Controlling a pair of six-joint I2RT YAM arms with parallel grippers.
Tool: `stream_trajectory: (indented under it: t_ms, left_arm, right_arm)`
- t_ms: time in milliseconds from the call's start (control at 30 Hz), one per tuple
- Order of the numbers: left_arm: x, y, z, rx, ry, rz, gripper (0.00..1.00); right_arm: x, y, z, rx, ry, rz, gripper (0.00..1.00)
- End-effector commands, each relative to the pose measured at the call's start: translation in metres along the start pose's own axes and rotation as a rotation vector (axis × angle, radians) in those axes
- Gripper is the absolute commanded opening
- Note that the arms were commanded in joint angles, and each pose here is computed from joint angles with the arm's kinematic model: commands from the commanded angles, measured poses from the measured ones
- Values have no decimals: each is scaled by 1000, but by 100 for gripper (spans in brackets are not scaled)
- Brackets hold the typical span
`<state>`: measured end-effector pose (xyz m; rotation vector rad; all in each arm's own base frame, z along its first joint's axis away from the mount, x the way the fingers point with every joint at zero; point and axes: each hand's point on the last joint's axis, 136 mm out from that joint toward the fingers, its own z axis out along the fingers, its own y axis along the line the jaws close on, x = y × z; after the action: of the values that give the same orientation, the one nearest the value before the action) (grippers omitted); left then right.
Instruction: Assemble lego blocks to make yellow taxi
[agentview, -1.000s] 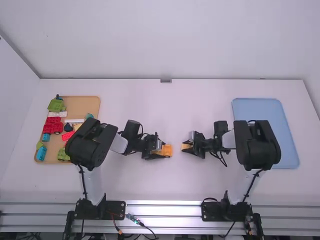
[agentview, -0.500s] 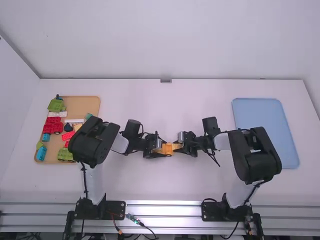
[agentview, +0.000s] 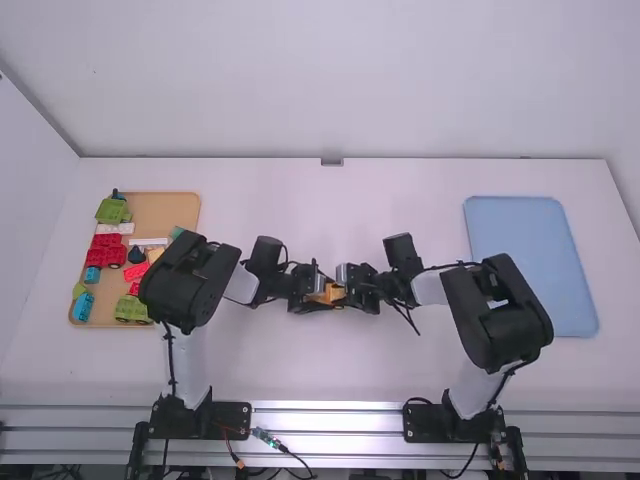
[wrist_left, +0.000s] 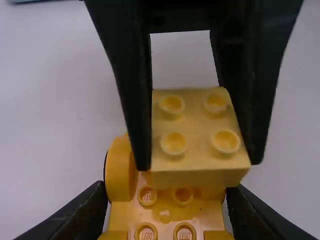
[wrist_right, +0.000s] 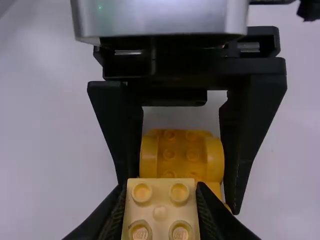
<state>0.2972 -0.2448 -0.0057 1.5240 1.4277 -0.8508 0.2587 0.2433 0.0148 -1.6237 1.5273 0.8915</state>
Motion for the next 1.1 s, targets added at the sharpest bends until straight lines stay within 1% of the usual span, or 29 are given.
stream_trajectory:
  t_ms: [0, 67, 167, 467, 567, 767, 900, 1067]
  left_arm:
    - [12, -9, 2, 10, 22, -31, 59]
    - [12, -11, 2, 10, 21, -30, 59]
    - [13, -14, 3, 14, 24, -31, 58]
    - [15, -13, 3, 10, 37, -34, 57]
    - [20, -8, 3, -9, 72, -43, 56]
    - [19, -7, 6, 16, 82, -72, 55]
    - [18, -5, 6, 22, 86, -81, 52]
    - [18, -6, 6, 23, 86, -82, 52]
  right_arm:
    - [-3, -7, -2, 24, -1, 20, 15]
    - [0, -14, 0, 51, 11, 57, 14]
    - [3, -17, 2, 61, 10, 63, 15]
    - [5, -14, 5, 40, 1, 79, 18]
    - [6, -12, 5, 34, 4, 86, 18]
    - [6, -12, 5, 31, 7, 90, 18]
    - [6, -12, 5, 32, 8, 90, 17]
    - [6, -12, 5, 32, 6, 89, 17]
